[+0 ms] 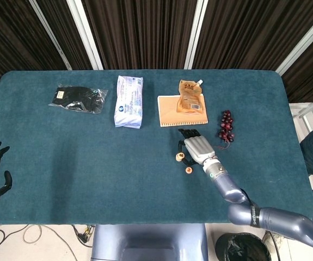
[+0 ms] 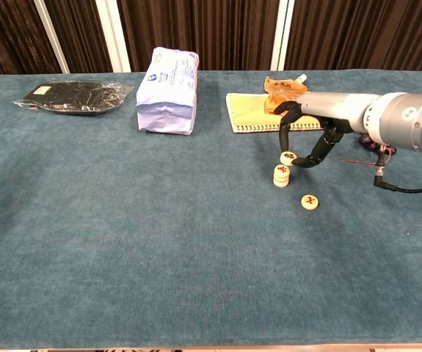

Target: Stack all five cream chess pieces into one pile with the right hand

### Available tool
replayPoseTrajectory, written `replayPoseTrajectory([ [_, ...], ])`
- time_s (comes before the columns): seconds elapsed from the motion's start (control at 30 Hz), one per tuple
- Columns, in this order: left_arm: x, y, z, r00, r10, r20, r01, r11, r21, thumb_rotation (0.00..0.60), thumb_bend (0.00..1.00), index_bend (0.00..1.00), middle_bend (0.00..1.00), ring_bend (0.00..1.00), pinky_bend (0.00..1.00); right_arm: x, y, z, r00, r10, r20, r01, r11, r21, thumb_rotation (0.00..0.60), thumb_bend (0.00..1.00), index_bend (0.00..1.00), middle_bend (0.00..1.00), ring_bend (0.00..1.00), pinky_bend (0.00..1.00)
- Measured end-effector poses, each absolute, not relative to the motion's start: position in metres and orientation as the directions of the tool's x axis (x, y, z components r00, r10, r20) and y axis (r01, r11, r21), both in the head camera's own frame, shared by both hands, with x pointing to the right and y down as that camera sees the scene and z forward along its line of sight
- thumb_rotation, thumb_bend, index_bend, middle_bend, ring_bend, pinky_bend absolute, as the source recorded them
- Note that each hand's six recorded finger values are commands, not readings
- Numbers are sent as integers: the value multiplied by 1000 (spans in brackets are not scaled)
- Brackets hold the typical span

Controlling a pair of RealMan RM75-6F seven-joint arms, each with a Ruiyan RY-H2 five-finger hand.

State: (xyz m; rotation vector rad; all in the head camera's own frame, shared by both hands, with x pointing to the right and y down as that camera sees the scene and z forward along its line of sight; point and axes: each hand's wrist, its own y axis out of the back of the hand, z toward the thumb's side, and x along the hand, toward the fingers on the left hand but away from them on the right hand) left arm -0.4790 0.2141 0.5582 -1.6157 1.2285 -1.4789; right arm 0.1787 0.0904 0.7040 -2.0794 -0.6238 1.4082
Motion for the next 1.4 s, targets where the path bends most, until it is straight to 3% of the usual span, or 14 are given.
replayPoseTrajectory([
  [1.4,-479,214,558,-60,-916,398,-221,-376,-900,600,624,140,0,0,0,172,93,723,318,635,-704,63,-755,-653,600,406,550,0,0,0],
])
